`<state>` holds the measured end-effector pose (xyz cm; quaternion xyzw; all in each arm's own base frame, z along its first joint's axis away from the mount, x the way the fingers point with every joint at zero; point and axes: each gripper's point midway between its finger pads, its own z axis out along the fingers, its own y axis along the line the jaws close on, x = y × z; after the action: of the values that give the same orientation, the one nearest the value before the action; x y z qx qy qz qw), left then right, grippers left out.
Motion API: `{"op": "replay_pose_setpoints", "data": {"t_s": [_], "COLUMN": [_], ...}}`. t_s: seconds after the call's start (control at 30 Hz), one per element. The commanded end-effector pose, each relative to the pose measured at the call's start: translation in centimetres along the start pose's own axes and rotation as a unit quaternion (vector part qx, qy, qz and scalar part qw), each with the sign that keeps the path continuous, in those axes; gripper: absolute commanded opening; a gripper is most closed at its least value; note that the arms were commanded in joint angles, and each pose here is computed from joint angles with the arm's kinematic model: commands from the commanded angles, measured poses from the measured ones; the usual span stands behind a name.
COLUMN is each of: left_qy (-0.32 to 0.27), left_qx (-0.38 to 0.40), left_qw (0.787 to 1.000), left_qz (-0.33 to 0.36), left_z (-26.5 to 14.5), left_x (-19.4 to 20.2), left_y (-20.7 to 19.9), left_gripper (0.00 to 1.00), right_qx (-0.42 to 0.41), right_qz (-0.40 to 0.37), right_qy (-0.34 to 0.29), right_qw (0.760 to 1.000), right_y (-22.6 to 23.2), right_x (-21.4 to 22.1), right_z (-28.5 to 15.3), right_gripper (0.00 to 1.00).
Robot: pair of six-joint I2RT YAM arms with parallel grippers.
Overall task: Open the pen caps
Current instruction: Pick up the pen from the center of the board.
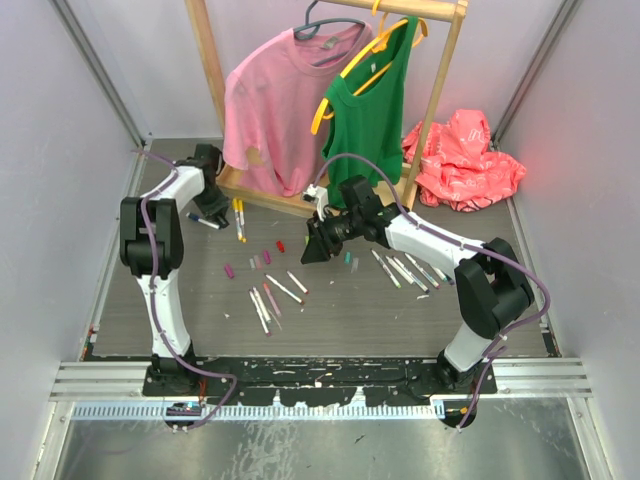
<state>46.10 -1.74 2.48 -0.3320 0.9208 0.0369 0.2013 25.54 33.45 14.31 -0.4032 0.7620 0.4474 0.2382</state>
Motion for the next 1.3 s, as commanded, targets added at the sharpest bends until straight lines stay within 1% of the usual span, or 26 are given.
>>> {"op": "replay_pose_setpoints", "data": {"t_s": [0.0,0.27,0.37,0.47,0.6,0.67,0.73,0.77,0.8,0.87,0.93,0.97,1.03,1.1,1.13,1.2,1.27], "left_qy": [-0.015,-0.071,-0.086,-0.088,-0.102,-0.1,-0.107,-0.113,-0.133,-0.149,-0.168,-0.174,-0.181,-0.185,-0.186,-0.19,-0.192], "left_qx": [0.002,0.068,0.108,0.161,0.256,0.308,0.364,0.395,0.435,0.49,0.54,0.559,0.589,0.611,0.616,0.624,0.627], "left_qw": [1.0,0.995,0.99,0.983,0.961,0.946,0.925,0.912,0.89,0.858,0.823,0.81,0.786,0.768,0.763,0.755,0.753], "left_qz": [0.019,0.024,0.02,0.023,0.021,0.018,0.022,0.025,0.029,0.035,0.043,0.048,0.056,0.059,0.06,0.059,0.053], "left_z": [-0.9,-5.9,-8.0,-9.6,-12.4,-13.6,-15.5,-16.6,-18.5,-20.9,-23.7,-24.8,-26.7,-28.3,-28.9,-29.9,-30.3], "left_x": [-0.5,-2.5,-2.4,-0.9,1.5,3.6,5.2,5.9,6.2,7.6,9.0,9.8,11.4,12.8,13.3,14.3,15.1], "left_y": [0.8,-0.1,-0.4,-0.7,-1.0,-1.0,-1.3,-1.6,-2.0,-2.4,-2.7,-2.8,-3.2,-3.5,-3.6,-3.9,-4.2], "left_gripper": [0.19,0.02,0.0,0.0,0.0,0.0,0.0,0.0,0.0,0.0,0.0,0.0,0.0,0.0,0.0,0.0,0.0], "right_qx": [-0.012,-0.027,-0.04,-0.055,-0.084,-0.098,-0.109,-0.112,-0.113,-0.112,-0.11,-0.11,-0.113,-0.116,-0.116,-0.111,-0.104], "right_qz": [-0.035,-0.038,-0.044,-0.051,-0.057,-0.059,-0.074,-0.077,-0.083,-0.091,-0.098,-0.103,-0.107,-0.109,-0.108,-0.109,-0.117], "right_qy": [-0.032,-0.034,-0.041,-0.054,-0.079,-0.093,-0.118,-0.13,-0.144,-0.172,-0.202,-0.215,-0.229,-0.232,-0.231,-0.229,-0.226], "right_qw": [0.999,0.998,0.997,0.996,0.992,0.989,0.984,0.982,0.98,0.974,0.968,0.965,0.961,0.96,0.96,0.961,0.962], "right_y": [1.1,1.7,2.3,3.0,4.3,4.9,5.5,5.7,5.8,6.0,6.2,6.2,6.4,6.4,6.3,6.0,5.8], "right_x": [-2.9,-3.0,-3.0,-3.2,-3.6,-3.8,-4.4,-4.6,-4.8,-5.2,-5.4,-5.4,-5.1,-4.9,-4.8,-4.6,-4.4], "right_z": [-0.9,-1.0,-1.2,-1.4,-2.1,-2.6,-3.3,-3.6,-4.0,-4.7,-5.3,-5.6,-5.8,-5.7,-5.6,-5.4,-5.1], "right_gripper": [0.32,0.32,0.32,0.33,0.35,0.37,0.4,0.41,0.44,0.52,0.64,0.68,0.74,0.76,0.76,0.76,0.76]}}
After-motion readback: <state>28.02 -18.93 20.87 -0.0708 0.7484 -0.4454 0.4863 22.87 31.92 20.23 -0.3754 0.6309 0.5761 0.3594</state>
